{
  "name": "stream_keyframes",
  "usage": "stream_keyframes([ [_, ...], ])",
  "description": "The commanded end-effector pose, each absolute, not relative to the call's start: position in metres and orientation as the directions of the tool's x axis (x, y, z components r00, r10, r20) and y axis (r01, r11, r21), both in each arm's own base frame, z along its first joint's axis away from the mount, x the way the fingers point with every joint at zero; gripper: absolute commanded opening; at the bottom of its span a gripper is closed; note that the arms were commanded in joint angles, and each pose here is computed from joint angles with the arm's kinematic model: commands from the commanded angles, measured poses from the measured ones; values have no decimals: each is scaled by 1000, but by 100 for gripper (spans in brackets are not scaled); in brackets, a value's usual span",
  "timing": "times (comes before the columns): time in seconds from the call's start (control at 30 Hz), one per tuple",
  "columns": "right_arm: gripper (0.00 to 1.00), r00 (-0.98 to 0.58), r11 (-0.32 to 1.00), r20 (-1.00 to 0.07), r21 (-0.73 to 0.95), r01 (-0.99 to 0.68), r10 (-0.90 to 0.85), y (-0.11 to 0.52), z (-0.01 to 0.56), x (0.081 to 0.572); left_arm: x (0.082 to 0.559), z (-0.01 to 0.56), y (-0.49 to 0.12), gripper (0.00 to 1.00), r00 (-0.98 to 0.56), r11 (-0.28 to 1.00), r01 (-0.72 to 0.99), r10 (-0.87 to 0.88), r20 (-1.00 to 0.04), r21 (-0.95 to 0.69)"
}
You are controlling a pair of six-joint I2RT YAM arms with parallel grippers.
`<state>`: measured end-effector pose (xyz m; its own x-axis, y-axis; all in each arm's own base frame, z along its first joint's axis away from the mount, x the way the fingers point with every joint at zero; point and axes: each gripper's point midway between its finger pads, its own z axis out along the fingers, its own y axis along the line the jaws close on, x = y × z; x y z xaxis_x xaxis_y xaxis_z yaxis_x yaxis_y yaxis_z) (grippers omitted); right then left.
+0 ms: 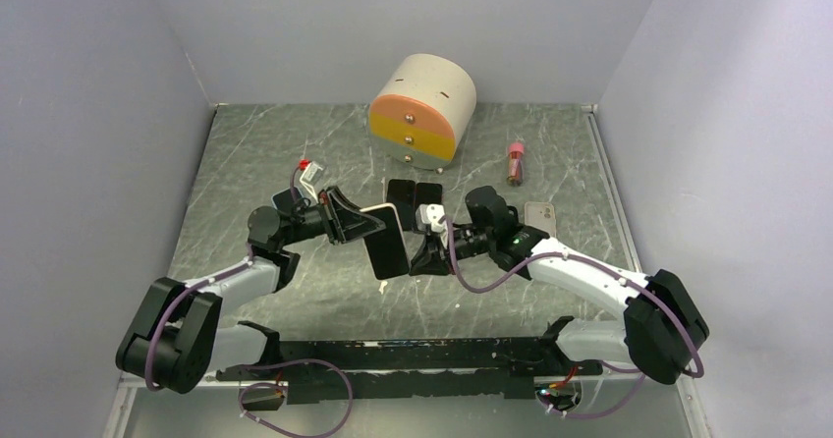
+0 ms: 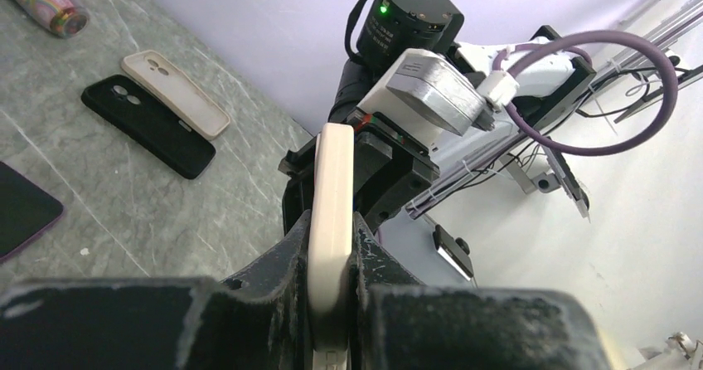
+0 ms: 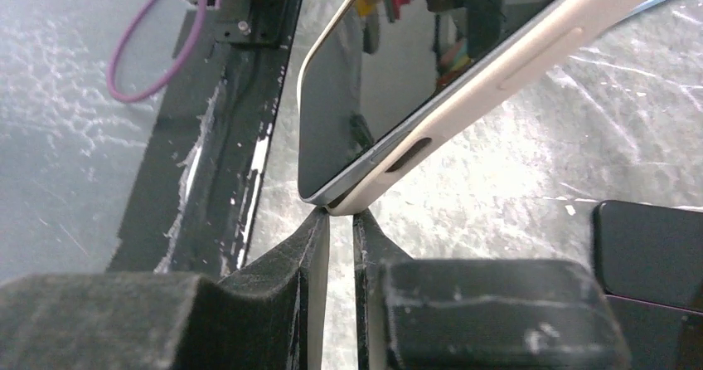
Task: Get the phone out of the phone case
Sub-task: Remove the phone case from the phone.
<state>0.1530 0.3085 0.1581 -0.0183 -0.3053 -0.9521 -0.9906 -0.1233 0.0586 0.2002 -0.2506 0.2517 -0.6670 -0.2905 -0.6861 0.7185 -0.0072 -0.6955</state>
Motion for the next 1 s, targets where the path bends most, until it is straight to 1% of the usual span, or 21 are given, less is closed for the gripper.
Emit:
stream_keyframes([
  [0.0,0,80,-45,-995,-77,-996,-55,334,235,183,177,278,-259,2,-658,-106,747,-256,-708,-656],
  [0.13,0,20,-15,-1000,-20,-1000,22,335,251,183,175,276,-263,3,-659,-108,747,-250,-710,-656],
  [0.2,2,-24,5,-999,24,-1000,47,336,256,184,174,274,-265,3,-659,-109,748,-245,-711,-655],
  [0.33,5,-61,65,-994,67,-996,91,335,267,193,173,268,-269,2,-662,-98,744,-234,-712,-660],
  [0.57,6,-58,208,-981,97,-973,186,326,284,211,169,264,-274,3,-662,-92,745,-219,-717,-660],
  [0.63,6,-39,231,-975,90,-969,217,323,290,214,169,262,-275,3,-667,-94,742,-215,-714,-664],
  [0.7,6,-24,231,-969,83,-969,247,322,296,213,168,261,-277,2,-672,-101,737,-211,-709,-668],
  [0.97,8,-18,142,-949,67,-988,316,321,316,202,166,248,-282,2,-718,-130,694,-194,-668,-708],
])
